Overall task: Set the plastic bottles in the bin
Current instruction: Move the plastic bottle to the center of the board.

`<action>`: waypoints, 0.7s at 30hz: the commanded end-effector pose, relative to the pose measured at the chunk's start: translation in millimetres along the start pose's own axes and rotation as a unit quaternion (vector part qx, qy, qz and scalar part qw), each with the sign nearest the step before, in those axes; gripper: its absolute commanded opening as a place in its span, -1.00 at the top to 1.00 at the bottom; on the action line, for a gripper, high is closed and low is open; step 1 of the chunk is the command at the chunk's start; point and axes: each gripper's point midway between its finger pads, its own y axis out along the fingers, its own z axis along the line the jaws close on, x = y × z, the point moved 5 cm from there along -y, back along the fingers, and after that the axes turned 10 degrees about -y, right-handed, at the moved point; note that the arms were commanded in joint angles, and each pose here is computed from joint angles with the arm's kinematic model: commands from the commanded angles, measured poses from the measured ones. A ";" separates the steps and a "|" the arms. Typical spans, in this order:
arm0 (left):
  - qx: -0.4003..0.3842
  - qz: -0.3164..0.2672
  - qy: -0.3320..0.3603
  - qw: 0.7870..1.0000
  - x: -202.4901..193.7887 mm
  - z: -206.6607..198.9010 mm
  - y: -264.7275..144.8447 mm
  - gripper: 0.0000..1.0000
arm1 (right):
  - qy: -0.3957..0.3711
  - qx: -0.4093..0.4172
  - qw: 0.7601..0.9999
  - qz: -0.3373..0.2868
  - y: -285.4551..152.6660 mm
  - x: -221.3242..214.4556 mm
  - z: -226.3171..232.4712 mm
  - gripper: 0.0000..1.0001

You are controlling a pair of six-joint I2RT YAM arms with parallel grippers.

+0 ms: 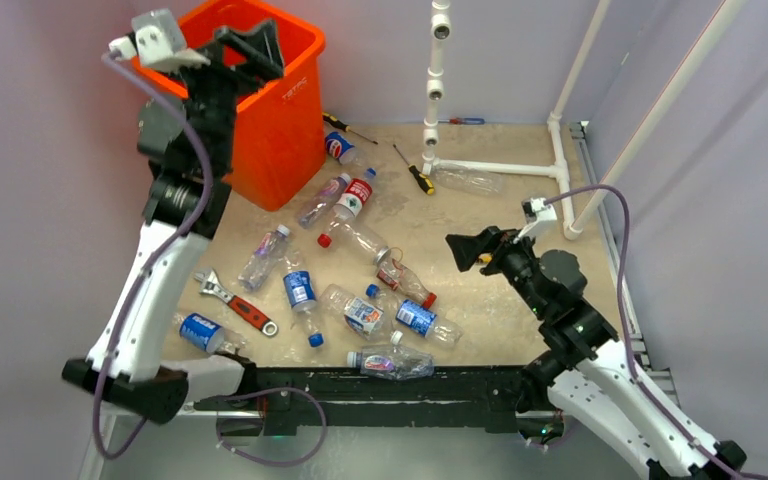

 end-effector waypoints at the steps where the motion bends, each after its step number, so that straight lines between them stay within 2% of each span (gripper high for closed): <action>1: -0.005 0.233 -0.053 0.971 -105.8 20.2 -61.4 -0.98 | 0.021 -0.021 1.000 -0.007 21.7 10.5 1.6 -0.97; 5: 0.025 0.379 -0.067 0.923 -181.5 60.6 -126.9 -0.98 | 0.010 -0.028 0.998 0.053 44.5 -13.1 -0.4 -0.94; 8: 0.039 0.444 -0.064 0.893 -211.9 83.0 -165.9 -0.98 | 0.022 -0.050 0.994 0.090 52.4 -37.8 -8.0 -0.93; 11: 0.044 0.473 -0.066 0.878 -226.9 96.1 -189.2 -0.98 | 0.028 -0.102 0.991 0.081 60.4 -51.5 -24.4 -0.94; 16: 0.034 0.499 -0.068 0.863 -237.7 99.4 -200.0 -0.98 | 0.041 -0.183 0.982 0.033 88.6 -41.1 -49.1 -0.93; 21: 0.034 0.491 -0.073 0.867 -238.6 103.0 -208.6 -0.98 | 0.045 -0.266 0.963 -0.011 133.2 -26.0 -83.9 -0.88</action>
